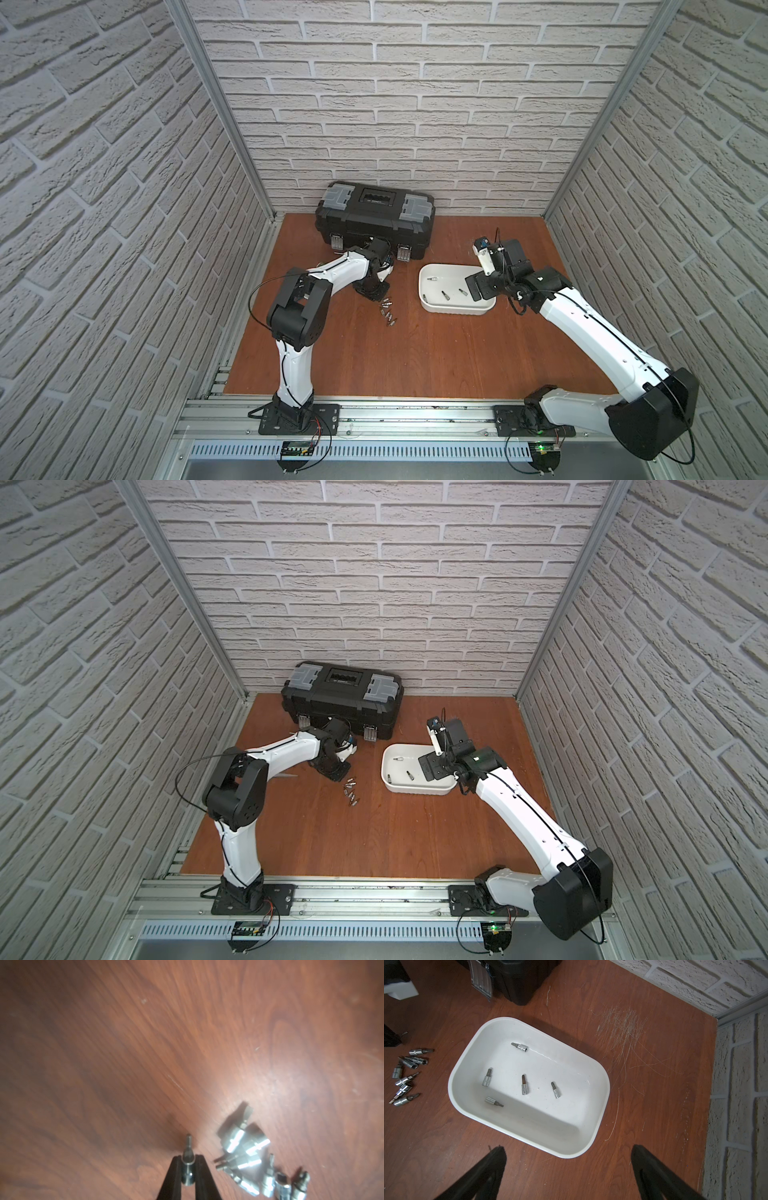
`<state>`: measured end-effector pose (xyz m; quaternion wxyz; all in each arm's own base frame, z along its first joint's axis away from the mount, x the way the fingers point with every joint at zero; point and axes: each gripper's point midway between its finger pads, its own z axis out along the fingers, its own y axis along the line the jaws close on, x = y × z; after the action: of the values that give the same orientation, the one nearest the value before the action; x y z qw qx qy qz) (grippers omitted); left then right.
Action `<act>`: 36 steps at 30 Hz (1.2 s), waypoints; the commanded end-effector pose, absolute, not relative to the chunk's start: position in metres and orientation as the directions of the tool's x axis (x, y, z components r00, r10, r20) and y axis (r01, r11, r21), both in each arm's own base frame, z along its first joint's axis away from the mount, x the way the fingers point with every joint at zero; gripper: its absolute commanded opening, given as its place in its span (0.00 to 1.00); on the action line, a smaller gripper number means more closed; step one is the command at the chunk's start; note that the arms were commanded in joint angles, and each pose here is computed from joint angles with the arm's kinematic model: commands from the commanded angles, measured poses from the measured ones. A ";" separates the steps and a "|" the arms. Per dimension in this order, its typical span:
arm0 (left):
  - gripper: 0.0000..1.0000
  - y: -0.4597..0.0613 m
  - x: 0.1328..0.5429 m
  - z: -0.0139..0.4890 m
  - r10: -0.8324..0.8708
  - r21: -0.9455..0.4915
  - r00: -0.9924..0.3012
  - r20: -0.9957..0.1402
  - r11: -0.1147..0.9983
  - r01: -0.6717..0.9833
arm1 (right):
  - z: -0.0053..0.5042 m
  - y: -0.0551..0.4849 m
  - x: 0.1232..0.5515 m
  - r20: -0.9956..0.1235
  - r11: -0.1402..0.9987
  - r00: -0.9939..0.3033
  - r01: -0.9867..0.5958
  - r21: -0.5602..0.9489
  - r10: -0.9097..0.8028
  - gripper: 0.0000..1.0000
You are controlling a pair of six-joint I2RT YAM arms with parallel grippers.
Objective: Put the bit on the desktop into the storage box
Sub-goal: Pick up the screwdriver bit from the center of the board, then place the screwdriver bit in the storage box.
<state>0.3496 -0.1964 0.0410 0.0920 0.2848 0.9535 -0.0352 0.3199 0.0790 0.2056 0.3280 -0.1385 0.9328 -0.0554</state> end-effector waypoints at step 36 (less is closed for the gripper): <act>0.07 -0.396 0.354 0.159 0.677 -0.010 -0.506 -0.534 0.594 0.804 | 0.273 0.043 0.286 -0.808 0.995 -0.581 -0.035 -0.094 -0.097 0.98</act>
<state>0.3567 -0.3860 0.1587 0.2494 0.4193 0.8645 -0.1212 0.2875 0.0459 0.2690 0.4460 -0.0511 0.8928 -0.0368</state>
